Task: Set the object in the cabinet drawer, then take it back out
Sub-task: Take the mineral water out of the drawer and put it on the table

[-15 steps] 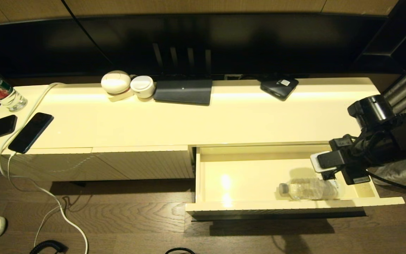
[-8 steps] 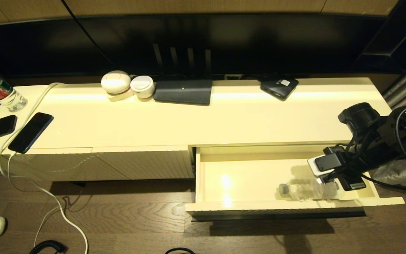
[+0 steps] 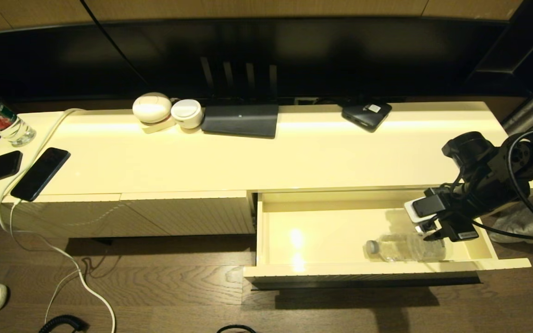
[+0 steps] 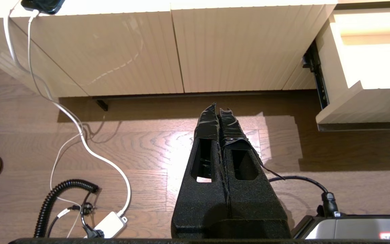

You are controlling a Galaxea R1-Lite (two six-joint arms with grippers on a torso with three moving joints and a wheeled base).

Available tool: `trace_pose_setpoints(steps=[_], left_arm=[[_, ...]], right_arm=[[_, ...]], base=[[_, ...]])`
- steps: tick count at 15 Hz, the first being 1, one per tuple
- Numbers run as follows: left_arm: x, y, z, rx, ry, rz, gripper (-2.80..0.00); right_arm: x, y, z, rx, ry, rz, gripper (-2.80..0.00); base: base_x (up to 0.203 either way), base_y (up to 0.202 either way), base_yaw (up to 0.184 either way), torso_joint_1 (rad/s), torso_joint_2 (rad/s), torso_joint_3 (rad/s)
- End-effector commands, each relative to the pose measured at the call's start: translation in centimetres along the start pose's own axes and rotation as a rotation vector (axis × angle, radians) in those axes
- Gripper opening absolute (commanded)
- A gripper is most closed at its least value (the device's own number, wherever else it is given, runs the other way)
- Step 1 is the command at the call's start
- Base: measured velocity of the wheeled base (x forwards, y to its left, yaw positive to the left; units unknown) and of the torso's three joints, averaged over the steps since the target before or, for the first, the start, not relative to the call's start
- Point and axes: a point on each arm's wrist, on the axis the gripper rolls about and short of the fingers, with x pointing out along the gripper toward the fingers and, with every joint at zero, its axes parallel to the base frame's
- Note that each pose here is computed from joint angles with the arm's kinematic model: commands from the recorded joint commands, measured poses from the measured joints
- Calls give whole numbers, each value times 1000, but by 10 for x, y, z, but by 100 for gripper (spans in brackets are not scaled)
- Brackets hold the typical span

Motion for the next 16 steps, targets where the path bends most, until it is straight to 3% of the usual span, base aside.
trace_pose_setpoints(steps=[1, 16], left_arm=[[0, 0, 0, 0, 1, 0, -280], [0, 0, -1, 0, 2, 0, -280]], right_arm=[[9, -7, -8, 6, 7, 4, 0], [43, -10, -15, 31, 1, 66, 0]], base=[[0, 0, 0, 0, 0, 0], [0, 0, 0, 0, 0, 0]])
